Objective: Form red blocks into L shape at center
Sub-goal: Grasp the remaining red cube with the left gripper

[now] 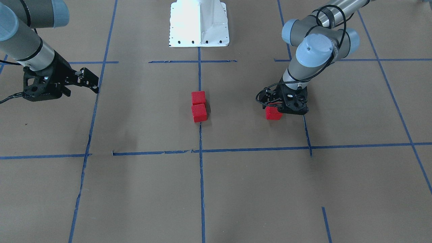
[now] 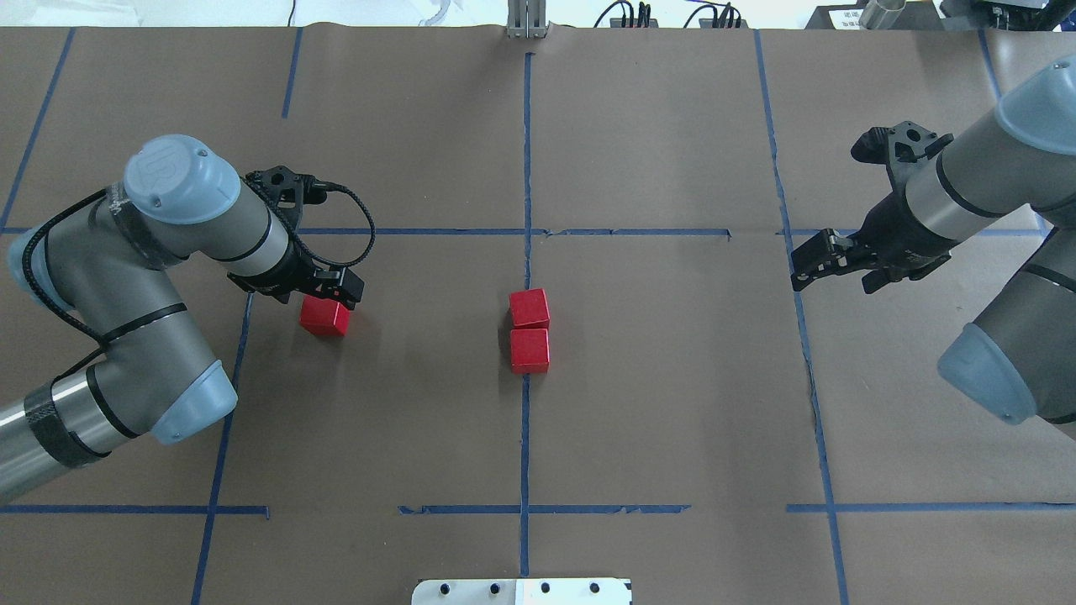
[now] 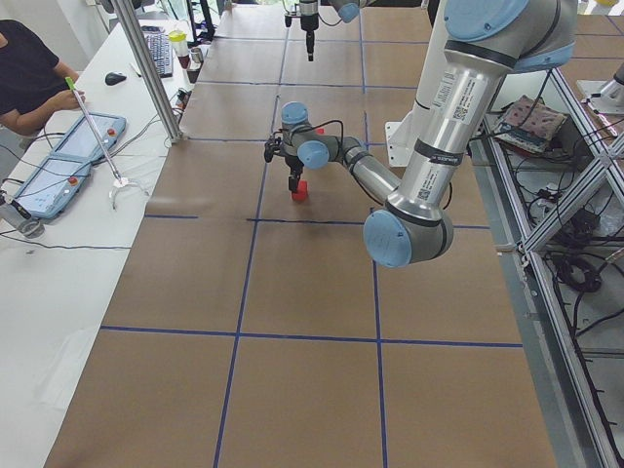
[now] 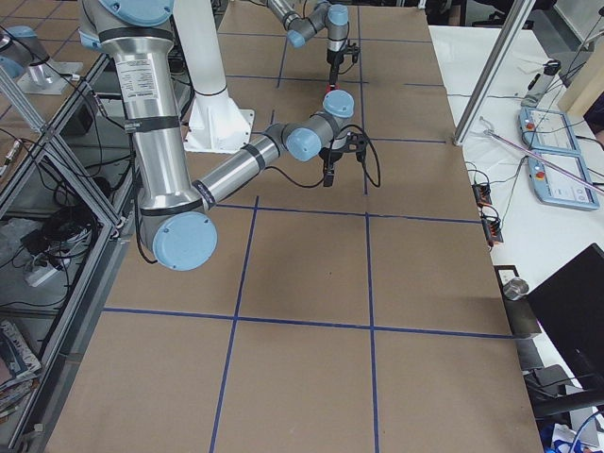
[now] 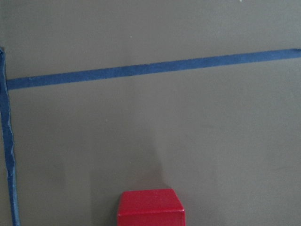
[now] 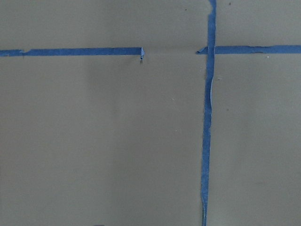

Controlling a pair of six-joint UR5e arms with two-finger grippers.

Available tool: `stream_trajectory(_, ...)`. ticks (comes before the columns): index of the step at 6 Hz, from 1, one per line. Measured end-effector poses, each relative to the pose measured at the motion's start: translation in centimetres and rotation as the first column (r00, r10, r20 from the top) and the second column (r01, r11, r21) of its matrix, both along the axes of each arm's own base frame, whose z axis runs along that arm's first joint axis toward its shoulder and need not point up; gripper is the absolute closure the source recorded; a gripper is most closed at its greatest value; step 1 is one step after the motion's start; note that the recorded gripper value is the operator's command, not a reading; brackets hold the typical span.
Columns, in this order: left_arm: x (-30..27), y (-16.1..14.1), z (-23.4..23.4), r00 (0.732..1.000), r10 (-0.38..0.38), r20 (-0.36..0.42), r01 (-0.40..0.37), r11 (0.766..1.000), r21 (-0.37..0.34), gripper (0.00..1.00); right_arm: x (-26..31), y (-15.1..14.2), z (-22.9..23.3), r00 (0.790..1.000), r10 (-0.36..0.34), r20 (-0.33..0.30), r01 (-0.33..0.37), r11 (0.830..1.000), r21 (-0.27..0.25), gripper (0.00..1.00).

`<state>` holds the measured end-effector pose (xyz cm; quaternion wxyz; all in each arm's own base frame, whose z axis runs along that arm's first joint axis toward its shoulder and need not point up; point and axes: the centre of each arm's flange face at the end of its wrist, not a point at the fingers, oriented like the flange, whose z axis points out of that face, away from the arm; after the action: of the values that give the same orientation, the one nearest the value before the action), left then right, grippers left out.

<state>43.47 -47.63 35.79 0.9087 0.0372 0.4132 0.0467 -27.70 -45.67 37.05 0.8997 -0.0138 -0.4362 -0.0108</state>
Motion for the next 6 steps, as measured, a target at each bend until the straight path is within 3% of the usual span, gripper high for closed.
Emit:
stream_trajectory(1,0.23,-0.10,0.50,1.000,0.001,0.007,-0.001,1.000,-0.006,0.07,-0.02,0.01,0.06,1.000,-0.001,0.000,0.001,1.000,-0.001,0.00)
stream_trajectory(4,0.87,-0.24,0.93,1.000,0.006,0.014,-0.006,1.000,-0.011,0.93,-0.10,0.01,0.07,1.000,-0.003,0.000,0.003,1.000,-0.002,0.00)
stream_trajectory(5,0.98,-0.33,0.95,1.000,0.006,0.016,-0.006,1.000,-0.012,1.00,-0.09,0.04,0.07,1.000,-0.003,0.000,0.003,1.000,-0.002,0.00)
stream_trajectory(6,1.00,-0.41,0.43,1.000,0.000,0.011,0.000,1.000,-0.014,1.00,-0.07,0.06,0.05,1.000,-0.003,0.000,0.003,1.000,-0.002,0.00)
